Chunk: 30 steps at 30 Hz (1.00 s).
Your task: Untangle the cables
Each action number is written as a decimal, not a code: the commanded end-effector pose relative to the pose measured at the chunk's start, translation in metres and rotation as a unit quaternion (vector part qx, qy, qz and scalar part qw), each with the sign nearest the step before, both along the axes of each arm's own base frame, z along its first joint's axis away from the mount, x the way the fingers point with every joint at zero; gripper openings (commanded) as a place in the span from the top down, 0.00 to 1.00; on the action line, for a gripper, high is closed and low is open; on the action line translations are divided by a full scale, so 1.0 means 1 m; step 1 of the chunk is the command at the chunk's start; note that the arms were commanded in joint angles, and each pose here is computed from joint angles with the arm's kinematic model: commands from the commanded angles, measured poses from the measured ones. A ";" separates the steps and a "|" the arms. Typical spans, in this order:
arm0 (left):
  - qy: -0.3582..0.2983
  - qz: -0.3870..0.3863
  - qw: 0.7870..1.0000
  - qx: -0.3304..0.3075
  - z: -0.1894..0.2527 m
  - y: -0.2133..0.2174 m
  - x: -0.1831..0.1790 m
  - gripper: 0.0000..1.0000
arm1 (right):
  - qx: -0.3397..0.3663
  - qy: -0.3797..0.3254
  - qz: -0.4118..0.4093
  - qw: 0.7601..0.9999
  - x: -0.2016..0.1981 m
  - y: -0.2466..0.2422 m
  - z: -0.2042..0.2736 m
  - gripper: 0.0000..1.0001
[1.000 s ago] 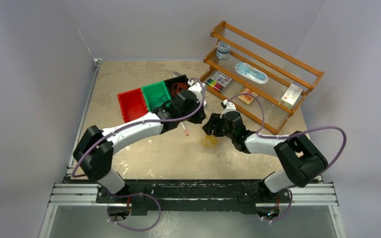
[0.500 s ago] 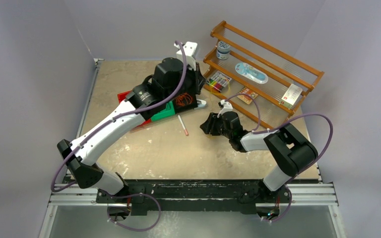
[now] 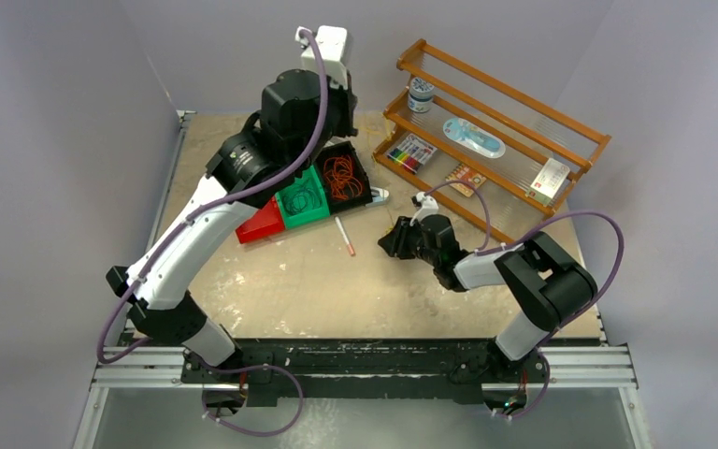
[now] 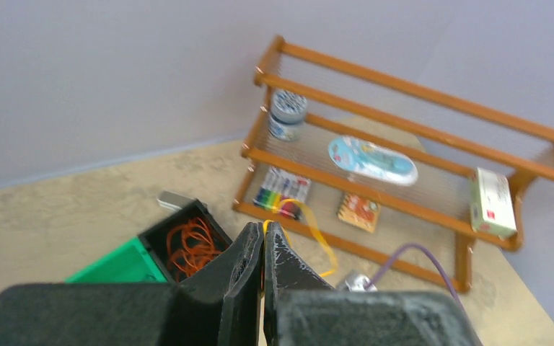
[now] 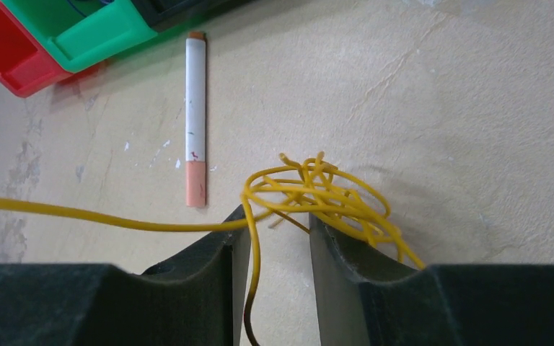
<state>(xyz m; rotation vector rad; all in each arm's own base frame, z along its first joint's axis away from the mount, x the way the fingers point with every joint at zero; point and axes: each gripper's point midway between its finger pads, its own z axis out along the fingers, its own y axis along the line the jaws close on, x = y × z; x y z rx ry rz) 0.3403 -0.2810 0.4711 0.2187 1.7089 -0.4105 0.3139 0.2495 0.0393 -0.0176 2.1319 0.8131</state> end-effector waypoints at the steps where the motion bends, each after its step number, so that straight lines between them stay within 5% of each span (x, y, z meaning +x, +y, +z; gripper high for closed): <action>1: -0.072 0.094 0.993 -0.009 0.062 0.048 0.001 1.00 | 0.012 -0.006 0.009 1.000 -0.004 0.001 0.002 0.60; 12: -0.134 0.199 0.971 0.003 0.118 0.102 -0.003 1.00 | 0.013 -0.013 0.017 1.000 -0.008 0.000 0.004 0.60; 30: -0.157 0.409 0.893 0.104 0.153 0.189 -0.024 1.00 | 0.000 0.009 -0.005 1.000 -0.018 -0.013 -0.008 0.66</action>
